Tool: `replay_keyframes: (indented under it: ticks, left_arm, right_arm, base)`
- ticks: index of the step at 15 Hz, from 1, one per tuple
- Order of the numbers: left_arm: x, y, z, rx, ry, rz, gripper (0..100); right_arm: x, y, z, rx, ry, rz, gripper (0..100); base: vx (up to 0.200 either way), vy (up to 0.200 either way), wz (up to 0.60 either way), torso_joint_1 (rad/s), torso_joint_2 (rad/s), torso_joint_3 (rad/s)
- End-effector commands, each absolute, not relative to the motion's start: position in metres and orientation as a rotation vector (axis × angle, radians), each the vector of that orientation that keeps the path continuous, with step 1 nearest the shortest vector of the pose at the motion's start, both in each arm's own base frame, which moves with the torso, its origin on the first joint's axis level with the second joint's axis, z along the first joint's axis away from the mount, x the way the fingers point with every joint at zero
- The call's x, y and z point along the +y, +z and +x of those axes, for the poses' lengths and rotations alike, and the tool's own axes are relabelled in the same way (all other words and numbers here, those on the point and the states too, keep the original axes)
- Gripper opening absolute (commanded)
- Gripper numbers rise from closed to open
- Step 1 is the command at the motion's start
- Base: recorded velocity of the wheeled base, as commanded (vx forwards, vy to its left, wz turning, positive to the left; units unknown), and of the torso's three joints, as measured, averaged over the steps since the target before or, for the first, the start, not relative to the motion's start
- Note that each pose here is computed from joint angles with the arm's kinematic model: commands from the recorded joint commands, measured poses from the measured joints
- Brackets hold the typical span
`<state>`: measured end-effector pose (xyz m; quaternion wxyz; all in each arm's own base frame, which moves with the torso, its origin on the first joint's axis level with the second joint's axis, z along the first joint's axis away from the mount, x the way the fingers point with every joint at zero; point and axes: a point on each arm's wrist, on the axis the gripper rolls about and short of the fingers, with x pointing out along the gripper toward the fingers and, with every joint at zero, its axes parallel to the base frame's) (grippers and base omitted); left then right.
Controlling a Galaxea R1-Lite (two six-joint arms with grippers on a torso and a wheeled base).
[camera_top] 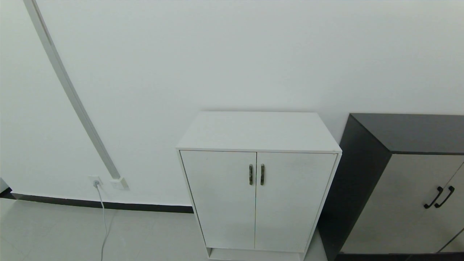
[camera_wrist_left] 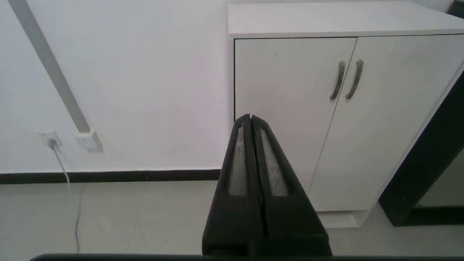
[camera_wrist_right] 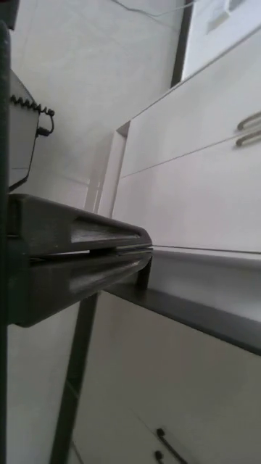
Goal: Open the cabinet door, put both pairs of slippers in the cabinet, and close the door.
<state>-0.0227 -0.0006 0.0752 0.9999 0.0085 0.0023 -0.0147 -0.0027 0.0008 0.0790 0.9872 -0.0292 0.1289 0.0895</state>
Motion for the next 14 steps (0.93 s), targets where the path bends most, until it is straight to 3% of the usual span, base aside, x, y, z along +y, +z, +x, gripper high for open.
replay_keyframes:
  ticks: [1, 7, 14]
  left_arm:
    - [-0.001, 0.075, -0.023, 0.004, -0.029, 0.017, 0]
    - [-0.001, 0.075, -0.023, 0.004, -0.029, 0.015, 0]
    - [-0.001, 0.075, -0.023, 0.004, -0.028, 0.014, 0]
  right_arm:
    - [0.001, 0.078, -0.004, 0.249, 0.181, -0.054, 0]
    - [0.002, 0.078, -0.015, 0.107, -0.009, -0.036, 0]
    - [0.001, 0.075, -0.023, 0.003, 0.054, 0.006, 0]
  base:
    - [0.000, 0.000, 0.00, 0.000, 0.00, 0.000]
    - [0.000, 0.000, 0.00, 0.000, 0.00, 0.000]
    - [0.000, 0.000, 0.00, 0.000, 0.00, 0.000]
